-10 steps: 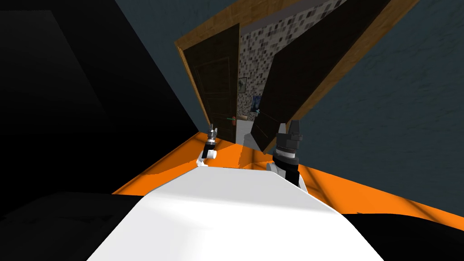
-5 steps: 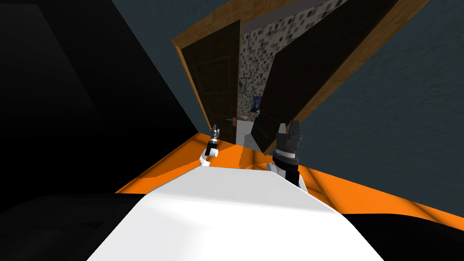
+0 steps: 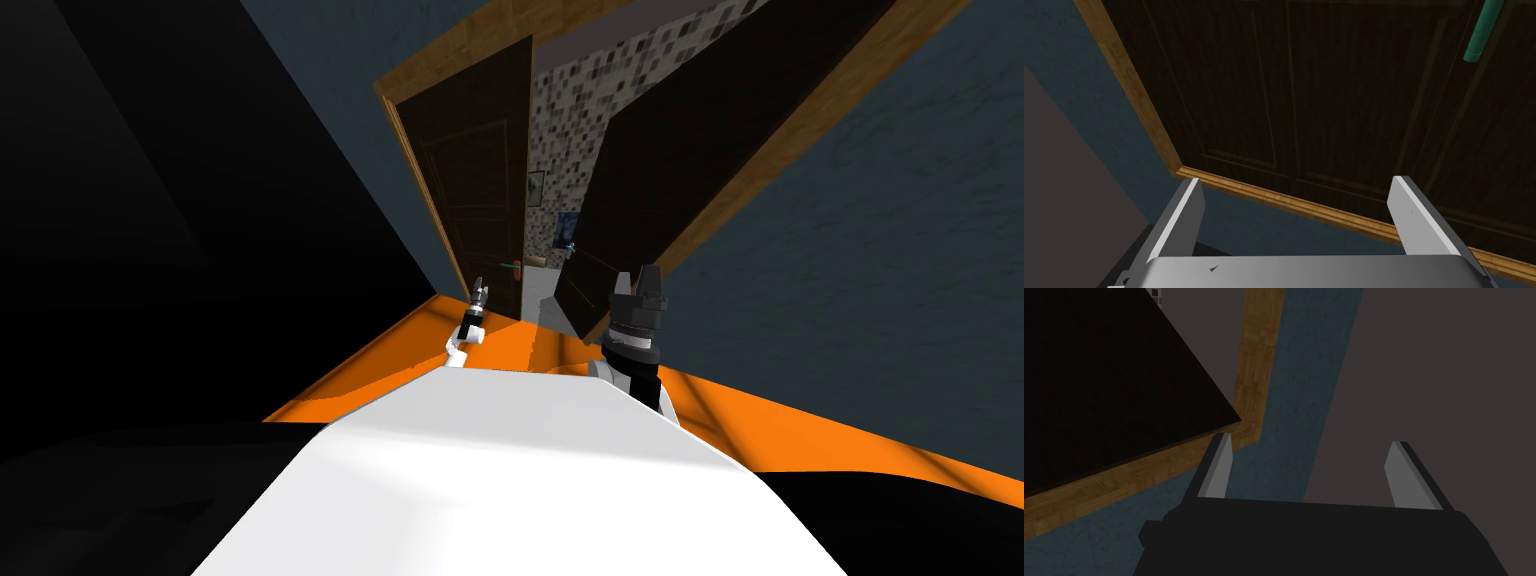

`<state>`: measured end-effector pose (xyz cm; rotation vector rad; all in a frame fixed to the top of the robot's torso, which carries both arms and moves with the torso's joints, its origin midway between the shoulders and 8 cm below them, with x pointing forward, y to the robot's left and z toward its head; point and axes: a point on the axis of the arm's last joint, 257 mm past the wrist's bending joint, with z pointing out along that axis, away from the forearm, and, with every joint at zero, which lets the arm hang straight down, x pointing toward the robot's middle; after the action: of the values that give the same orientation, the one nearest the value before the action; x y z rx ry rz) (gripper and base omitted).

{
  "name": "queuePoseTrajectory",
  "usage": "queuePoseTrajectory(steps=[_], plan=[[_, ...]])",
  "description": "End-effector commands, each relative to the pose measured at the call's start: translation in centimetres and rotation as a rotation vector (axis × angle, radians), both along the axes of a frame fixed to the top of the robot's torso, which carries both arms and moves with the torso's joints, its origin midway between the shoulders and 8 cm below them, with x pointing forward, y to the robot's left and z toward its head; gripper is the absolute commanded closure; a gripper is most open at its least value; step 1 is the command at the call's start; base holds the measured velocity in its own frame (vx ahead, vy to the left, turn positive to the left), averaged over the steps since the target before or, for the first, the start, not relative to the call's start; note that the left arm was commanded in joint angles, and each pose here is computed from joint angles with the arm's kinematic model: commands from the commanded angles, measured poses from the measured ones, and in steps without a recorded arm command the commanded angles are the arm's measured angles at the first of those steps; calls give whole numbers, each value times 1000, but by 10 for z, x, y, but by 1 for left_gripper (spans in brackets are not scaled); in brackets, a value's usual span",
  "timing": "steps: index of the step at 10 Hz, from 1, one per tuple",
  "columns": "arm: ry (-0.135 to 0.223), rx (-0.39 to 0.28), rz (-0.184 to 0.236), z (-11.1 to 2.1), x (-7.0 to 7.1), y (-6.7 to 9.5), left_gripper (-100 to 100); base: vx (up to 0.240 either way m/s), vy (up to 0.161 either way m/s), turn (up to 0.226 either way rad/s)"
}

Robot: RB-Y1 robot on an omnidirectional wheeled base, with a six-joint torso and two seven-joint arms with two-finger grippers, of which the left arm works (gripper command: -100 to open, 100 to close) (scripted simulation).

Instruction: Push the door open

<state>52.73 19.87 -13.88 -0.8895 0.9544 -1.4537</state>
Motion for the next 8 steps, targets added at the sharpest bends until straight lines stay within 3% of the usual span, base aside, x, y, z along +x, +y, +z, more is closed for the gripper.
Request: queuePoseTrajectory(steps=[1,8], plan=[[23,5,-10,-10,9,-7,-100,92,40,-22],[100,21,-35,-44,30,-23,-100,63,26,-13]])
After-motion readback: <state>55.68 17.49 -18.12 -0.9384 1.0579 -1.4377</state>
